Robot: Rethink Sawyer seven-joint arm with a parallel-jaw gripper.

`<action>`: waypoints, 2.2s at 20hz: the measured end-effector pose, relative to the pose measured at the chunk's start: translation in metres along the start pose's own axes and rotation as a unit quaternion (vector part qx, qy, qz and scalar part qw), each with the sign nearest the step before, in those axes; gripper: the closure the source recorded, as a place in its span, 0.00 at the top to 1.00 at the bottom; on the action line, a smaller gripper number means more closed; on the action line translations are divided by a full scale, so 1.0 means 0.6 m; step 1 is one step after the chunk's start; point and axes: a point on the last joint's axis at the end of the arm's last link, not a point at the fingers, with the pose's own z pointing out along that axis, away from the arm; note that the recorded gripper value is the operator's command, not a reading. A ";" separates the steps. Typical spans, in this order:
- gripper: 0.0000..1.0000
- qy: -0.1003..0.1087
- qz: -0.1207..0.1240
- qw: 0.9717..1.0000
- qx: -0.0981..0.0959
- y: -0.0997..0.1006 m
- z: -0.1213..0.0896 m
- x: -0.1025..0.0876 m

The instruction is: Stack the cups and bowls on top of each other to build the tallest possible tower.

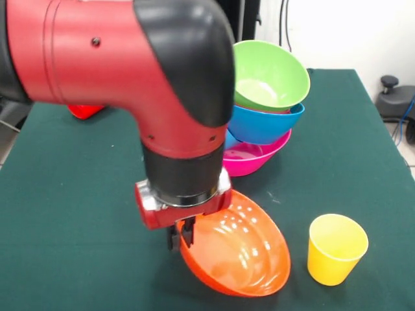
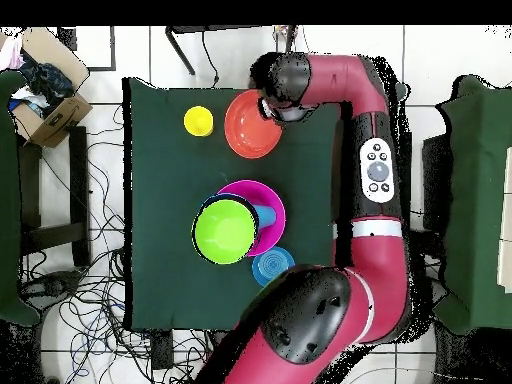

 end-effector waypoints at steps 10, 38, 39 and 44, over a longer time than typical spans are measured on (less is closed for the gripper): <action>0.00 0.020 -0.009 1.000 -0.004 0.028 -0.015 -0.007; 0.00 0.040 0.044 0.996 -0.069 -0.021 -0.205 -0.025; 0.00 0.036 0.041 0.996 -0.076 -0.015 -0.219 -0.027; 0.00 0.024 0.013 0.994 -0.106 0.027 -0.268 -0.020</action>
